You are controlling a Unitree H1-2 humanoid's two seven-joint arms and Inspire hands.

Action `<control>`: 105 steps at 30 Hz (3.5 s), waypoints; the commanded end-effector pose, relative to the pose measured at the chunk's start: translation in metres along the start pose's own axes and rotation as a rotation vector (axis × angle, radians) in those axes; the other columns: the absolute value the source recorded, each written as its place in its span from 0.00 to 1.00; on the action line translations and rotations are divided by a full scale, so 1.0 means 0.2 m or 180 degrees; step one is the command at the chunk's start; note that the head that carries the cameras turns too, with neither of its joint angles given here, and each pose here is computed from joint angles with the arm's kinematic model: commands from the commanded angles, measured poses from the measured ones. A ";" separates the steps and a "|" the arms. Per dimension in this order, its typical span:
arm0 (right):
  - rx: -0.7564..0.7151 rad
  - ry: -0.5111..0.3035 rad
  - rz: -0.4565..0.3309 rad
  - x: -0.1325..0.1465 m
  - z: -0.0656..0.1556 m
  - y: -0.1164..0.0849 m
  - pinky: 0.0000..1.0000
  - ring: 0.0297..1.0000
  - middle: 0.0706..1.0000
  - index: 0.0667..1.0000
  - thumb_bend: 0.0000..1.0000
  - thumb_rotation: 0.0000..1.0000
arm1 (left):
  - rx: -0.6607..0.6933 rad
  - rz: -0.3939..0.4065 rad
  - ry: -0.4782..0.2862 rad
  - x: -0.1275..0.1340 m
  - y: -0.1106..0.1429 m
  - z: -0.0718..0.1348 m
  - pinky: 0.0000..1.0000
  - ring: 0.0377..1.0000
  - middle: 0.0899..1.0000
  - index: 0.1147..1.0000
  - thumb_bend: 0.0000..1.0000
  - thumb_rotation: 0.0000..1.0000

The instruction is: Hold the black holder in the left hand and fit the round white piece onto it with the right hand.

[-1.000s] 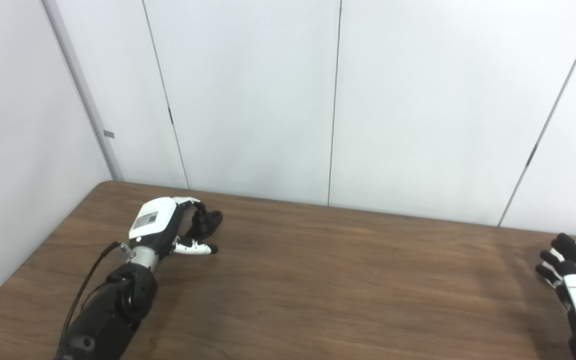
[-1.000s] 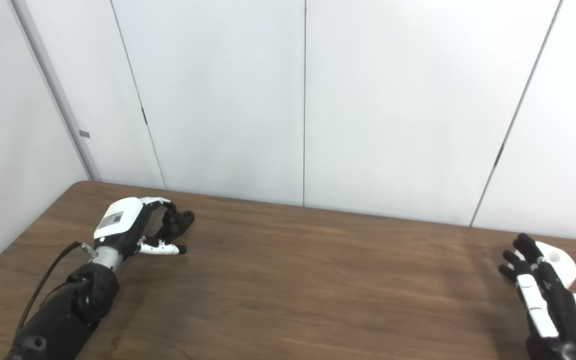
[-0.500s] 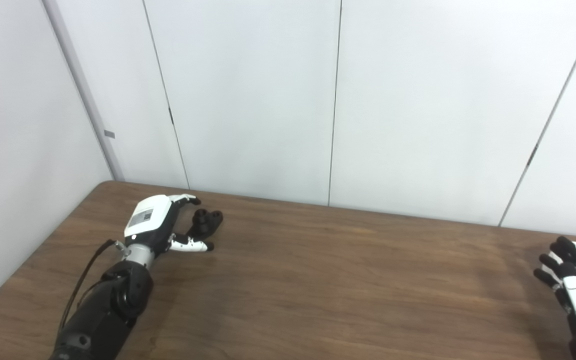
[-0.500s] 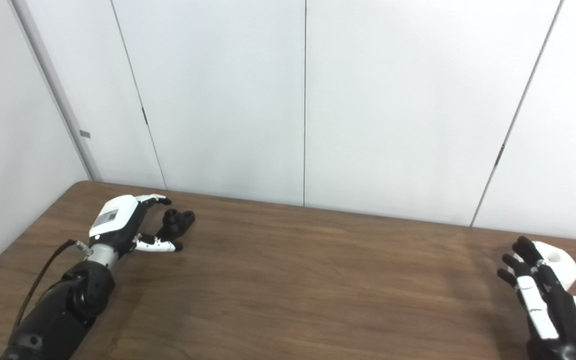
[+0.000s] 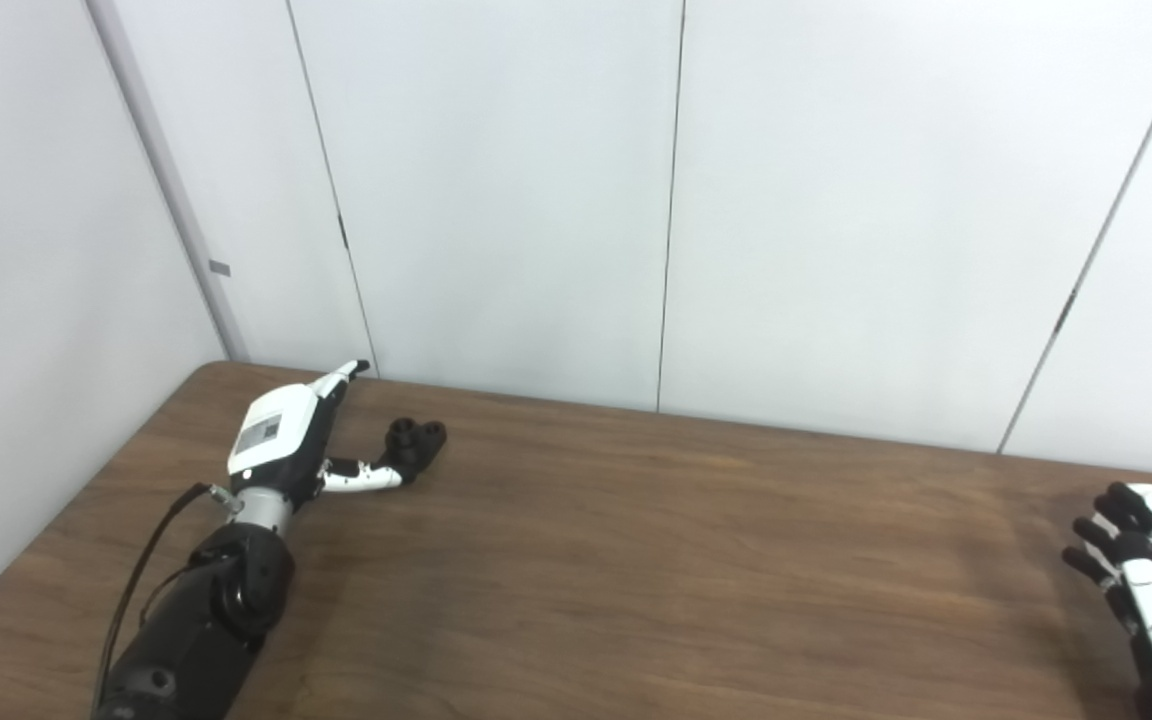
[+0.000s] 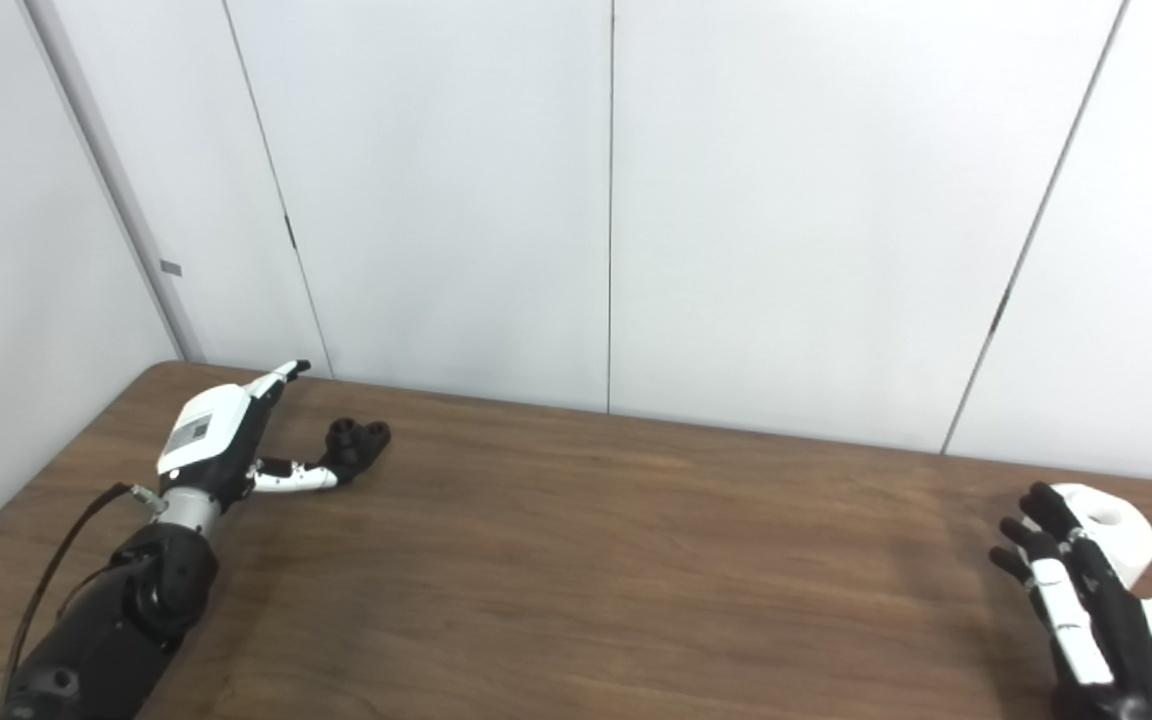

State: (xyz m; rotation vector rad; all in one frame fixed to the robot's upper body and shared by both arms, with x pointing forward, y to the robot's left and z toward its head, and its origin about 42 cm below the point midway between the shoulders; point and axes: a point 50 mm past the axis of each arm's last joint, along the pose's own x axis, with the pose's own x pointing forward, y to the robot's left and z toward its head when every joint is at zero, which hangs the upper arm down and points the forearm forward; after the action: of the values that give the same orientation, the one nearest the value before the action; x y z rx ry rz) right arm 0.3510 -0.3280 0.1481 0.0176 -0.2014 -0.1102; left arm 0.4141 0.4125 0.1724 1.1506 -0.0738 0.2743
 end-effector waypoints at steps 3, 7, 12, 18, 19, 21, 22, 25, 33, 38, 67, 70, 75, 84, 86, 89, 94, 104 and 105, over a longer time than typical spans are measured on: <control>-0.0039 -0.0308 0.0036 0.04 0.13 0.01 0.79 0.86 0.89 0.86 0.43 0.64 | 0.0134 0.0189 -0.0064 0.11 0.15 0.04 0.87 0.92 0.91 0.90 1.00 0.39; -0.0062 -0.0330 0.0054 0.04 0.13 0.01 0.80 0.87 0.90 0.87 0.43 0.66 | 0.0307 0.0097 -0.0039 0.10 0.15 0.03 0.89 0.92 0.90 0.87 1.00 0.41; -0.0051 -0.0307 0.0022 0.03 0.15 0.03 0.82 0.87 0.90 0.87 0.44 0.66 | 0.0626 0.0002 -0.0175 0.09 0.14 0.02 0.84 0.88 0.85 0.80 1.00 0.42; -0.0056 -0.0320 0.0043 0.03 0.15 0.02 0.81 0.86 0.90 0.87 0.45 0.66 | 0.0907 -0.0247 -0.0270 0.06 0.08 0.01 0.87 0.89 0.85 0.79 1.00 0.42; -0.0050 -0.0315 0.0042 0.03 0.15 0.03 0.81 0.86 0.90 0.87 0.45 0.66 | 0.0943 -0.0270 -0.0279 0.06 0.07 0.01 0.87 0.89 0.85 0.78 1.00 0.44; -0.0041 -0.0313 0.0036 0.03 0.15 0.03 0.82 0.87 0.90 0.87 0.45 0.66 | 0.1004 -0.0302 -0.0302 0.05 0.06 0.01 0.89 0.89 0.85 0.78 1.00 0.47; -0.0035 -0.0316 0.0037 0.03 0.15 0.03 0.82 0.87 0.90 0.87 0.44 0.66 | 0.1032 -0.0322 -0.0313 0.05 0.05 0.01 0.89 0.89 0.84 0.78 1.00 0.47; -0.0013 -0.0315 0.0023 0.03 0.15 0.03 0.83 0.87 0.90 0.87 0.43 0.64 | 0.1061 -0.0369 -0.0328 0.05 0.04 0.01 0.90 0.89 0.84 0.77 1.00 0.49; -0.0013 -0.0333 0.0006 0.04 0.16 0.04 0.82 0.86 0.89 0.86 0.42 0.63 | 0.0983 -0.0261 -0.0406 0.04 0.03 0.04 0.88 0.86 0.80 0.70 1.00 0.42; -0.0056 -0.0354 0.0017 0.03 0.17 0.04 0.80 0.85 0.89 0.86 0.41 0.65 | 0.0861 -0.0110 -0.0560 0.05 0.02 0.08 0.85 0.83 0.74 0.55 0.94 0.30; 0.0027 -0.0417 -0.0072 0.00 0.22 0.03 0.86 0.88 0.90 0.87 0.36 0.63 | 0.0673 -0.0030 -0.0803 0.08 -0.05 0.14 0.78 0.76 0.66 0.42 0.52 0.07; 0.0034 -0.0425 -0.0039 0.01 0.22 0.03 0.87 0.89 0.91 0.88 0.35 0.63 | 0.0655 -0.0021 -0.0777 0.08 -0.04 0.13 0.79 0.76 0.66 0.42 0.52 0.07; 0.0029 -0.0431 -0.0059 0.02 0.23 0.03 0.84 0.88 0.90 0.86 0.36 0.62 | 0.0662 0.0063 -0.0776 0.09 -0.02 0.13 0.77 0.76 0.68 0.43 0.52 0.07; 0.0003 -0.0420 -0.0071 0.02 0.23 0.01 0.85 0.88 0.90 0.86 0.36 0.61 | 0.0596 0.0120 -0.0648 0.09 -0.01 0.11 0.81 0.83 0.82 0.80 1.00 0.40; 0.0001 -0.0417 -0.0060 0.02 0.22 0.01 0.88 0.89 0.91 0.87 0.35 0.62 | 0.0580 0.0111 -0.0609 0.09 0.00 0.10 0.83 0.85 0.84 0.83 1.00 0.43; -0.0035 -0.0417 -0.0056 0.03 0.22 0.00 0.88 0.89 0.92 0.88 0.36 0.63 | 0.0617 0.0129 -0.0624 0.09 0.01 0.08 0.82 0.84 0.84 0.84 1.00 0.43; -0.0024 -0.0421 -0.0061 0.03 0.21 0.00 0.86 0.89 0.92 0.88 0.36 0.64 | 0.0601 0.0162 -0.0592 0.10 0.02 0.06 0.83 0.85 0.84 0.83 1.00 0.42; -0.0023 -0.0418 -0.0066 0.02 0.21 0.00 0.86 0.88 0.91 0.86 0.35 0.63 | 0.0573 -0.0015 -0.0472 0.11 0.01 0.07 0.82 0.86 0.84 0.79 1.00 0.40; -0.0034 -0.0422 -0.0060 0.02 0.21 0.00 0.86 0.88 0.91 0.87 0.36 0.63 | 0.0568 -0.0064 -0.0448 0.11 0.01 0.07 0.83 0.86 0.84 0.78 1.00 0.42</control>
State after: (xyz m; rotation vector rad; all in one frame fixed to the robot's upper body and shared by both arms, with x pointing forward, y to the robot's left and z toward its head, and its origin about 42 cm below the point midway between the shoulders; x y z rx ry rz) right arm 0.3417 -0.3260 0.1673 0.0245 -0.2347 -0.1405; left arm 0.4225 0.3991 0.1534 1.3344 -0.1186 0.1436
